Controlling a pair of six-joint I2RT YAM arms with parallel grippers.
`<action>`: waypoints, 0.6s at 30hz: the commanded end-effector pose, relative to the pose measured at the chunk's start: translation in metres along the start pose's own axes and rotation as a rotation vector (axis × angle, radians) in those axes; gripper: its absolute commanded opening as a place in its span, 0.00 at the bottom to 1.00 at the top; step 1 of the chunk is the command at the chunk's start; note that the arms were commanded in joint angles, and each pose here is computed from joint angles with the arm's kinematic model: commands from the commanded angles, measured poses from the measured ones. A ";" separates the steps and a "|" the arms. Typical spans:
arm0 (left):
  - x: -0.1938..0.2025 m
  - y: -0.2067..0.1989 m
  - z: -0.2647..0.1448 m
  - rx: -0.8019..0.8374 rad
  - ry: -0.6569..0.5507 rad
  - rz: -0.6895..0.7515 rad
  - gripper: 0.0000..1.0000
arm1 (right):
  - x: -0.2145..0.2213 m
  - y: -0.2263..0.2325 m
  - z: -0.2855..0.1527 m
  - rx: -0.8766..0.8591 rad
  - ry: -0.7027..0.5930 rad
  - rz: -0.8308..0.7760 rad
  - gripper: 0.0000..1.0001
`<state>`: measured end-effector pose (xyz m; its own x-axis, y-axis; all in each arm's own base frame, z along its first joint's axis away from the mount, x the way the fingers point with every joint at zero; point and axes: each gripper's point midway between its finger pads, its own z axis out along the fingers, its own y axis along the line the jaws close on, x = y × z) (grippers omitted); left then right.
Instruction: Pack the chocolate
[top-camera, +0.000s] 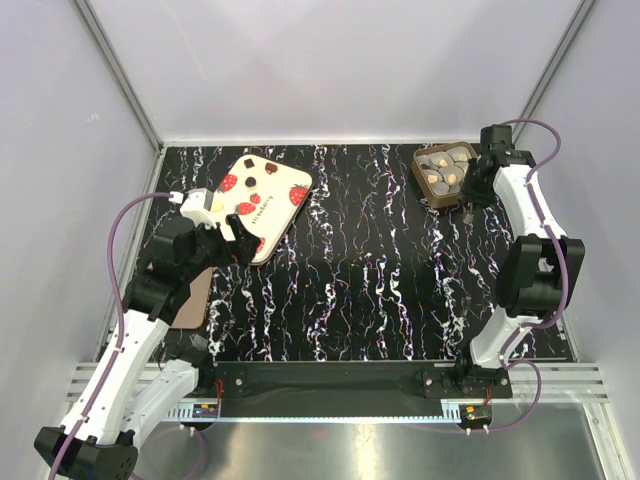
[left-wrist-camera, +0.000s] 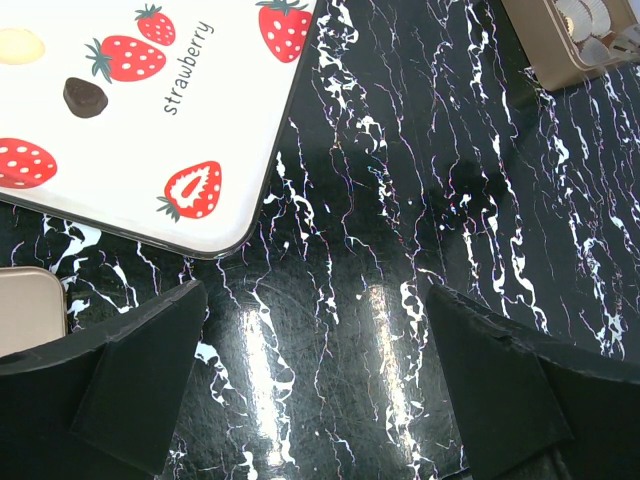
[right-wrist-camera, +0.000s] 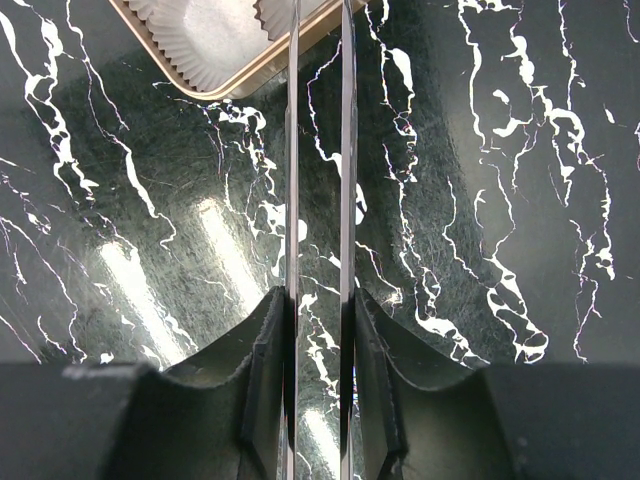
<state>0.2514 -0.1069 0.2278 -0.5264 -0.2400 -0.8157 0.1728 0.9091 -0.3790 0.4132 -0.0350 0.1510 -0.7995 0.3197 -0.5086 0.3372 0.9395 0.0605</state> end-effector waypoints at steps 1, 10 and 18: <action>-0.011 -0.004 -0.002 0.019 -0.049 0.009 0.99 | -0.006 0.002 -0.004 -0.011 -0.020 0.011 0.36; -0.011 -0.003 -0.001 0.015 -0.046 0.008 0.99 | -0.005 0.002 -0.002 -0.010 -0.015 0.015 0.41; -0.010 -0.003 -0.002 0.013 -0.045 0.008 0.99 | -0.003 0.001 -0.002 -0.005 -0.012 0.016 0.42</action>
<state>0.2513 -0.1069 0.2281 -0.5255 -0.2402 -0.8162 0.1732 0.9090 -0.3791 0.4126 -0.0347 0.1500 -0.8001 0.3256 -0.5038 0.3424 0.9375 0.0622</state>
